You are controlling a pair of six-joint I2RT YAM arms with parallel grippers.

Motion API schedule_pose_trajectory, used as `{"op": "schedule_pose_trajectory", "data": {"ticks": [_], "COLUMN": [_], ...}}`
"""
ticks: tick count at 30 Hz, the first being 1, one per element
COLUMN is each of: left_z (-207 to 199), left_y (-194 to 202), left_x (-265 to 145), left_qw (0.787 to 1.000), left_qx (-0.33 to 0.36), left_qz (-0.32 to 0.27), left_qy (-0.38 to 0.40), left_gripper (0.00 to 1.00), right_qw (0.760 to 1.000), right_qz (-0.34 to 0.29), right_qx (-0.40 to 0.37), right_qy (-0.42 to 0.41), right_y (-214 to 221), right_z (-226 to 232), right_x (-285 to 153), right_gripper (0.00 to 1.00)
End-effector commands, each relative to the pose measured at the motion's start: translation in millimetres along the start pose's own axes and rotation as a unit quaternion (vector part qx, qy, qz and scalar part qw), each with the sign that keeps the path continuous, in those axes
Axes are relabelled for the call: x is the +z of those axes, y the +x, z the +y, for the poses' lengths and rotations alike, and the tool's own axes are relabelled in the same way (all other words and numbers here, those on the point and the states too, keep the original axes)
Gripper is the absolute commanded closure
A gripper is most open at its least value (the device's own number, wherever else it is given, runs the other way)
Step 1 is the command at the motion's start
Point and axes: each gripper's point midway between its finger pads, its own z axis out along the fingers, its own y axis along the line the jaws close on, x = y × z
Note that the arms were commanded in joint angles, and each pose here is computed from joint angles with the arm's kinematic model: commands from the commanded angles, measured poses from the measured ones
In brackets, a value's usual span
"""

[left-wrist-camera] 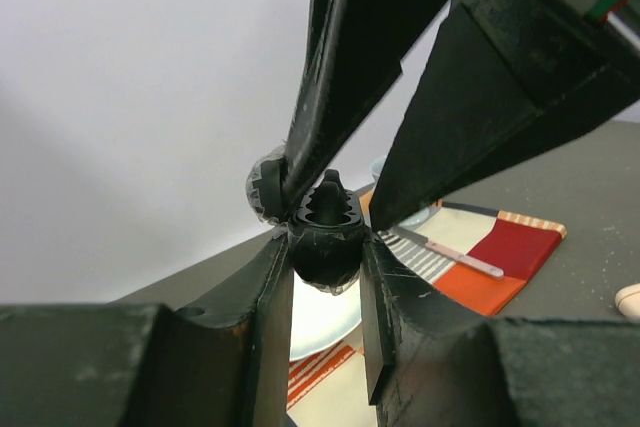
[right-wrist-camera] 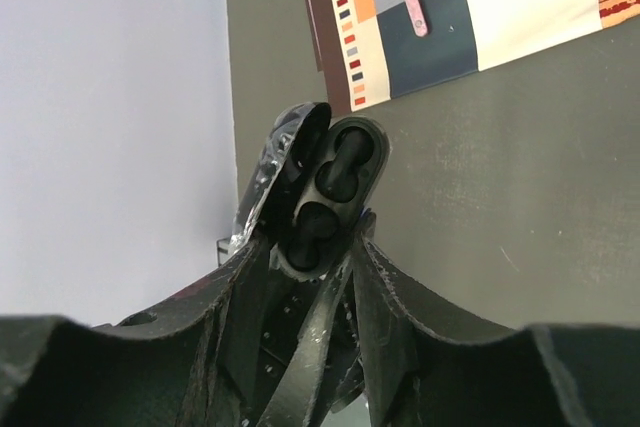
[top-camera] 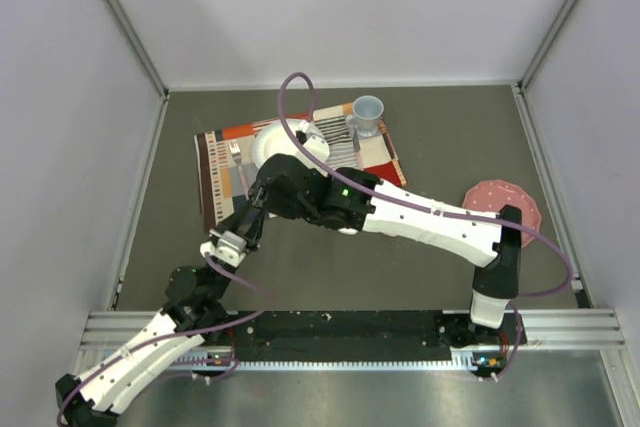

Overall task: Insert the wireless bluetooth earbuds into the charging case
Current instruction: Insert the left earbud into the left side groove of the charging case.

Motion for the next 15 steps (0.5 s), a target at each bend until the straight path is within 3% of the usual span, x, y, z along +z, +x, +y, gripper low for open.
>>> {"op": "schedule_pose_trajectory", "data": {"ticks": [1,8,15], "left_z": [-11,-9,-5], "left_y": [-15,-13,-10], "left_x": [0,-2,-4], "left_qw": [0.999,0.999,0.999], "left_qx": [-0.016,-0.024,-0.043], "left_qz": [-0.042,-0.039,-0.026], "left_qy": [0.027,0.020,0.005], "left_gripper": [1.00,1.00,1.00], "right_qw": [0.998,0.996,0.976], "right_qz": [0.015,-0.005,-0.012], "right_qx": [-0.009,-0.040,-0.064], "right_qy": [-0.054,-0.077,-0.207], "right_y": [7,-7,-6], "right_z": [31,30,40], "right_x": [-13,-31,-56], "right_gripper": [0.60,0.60,0.60]}}
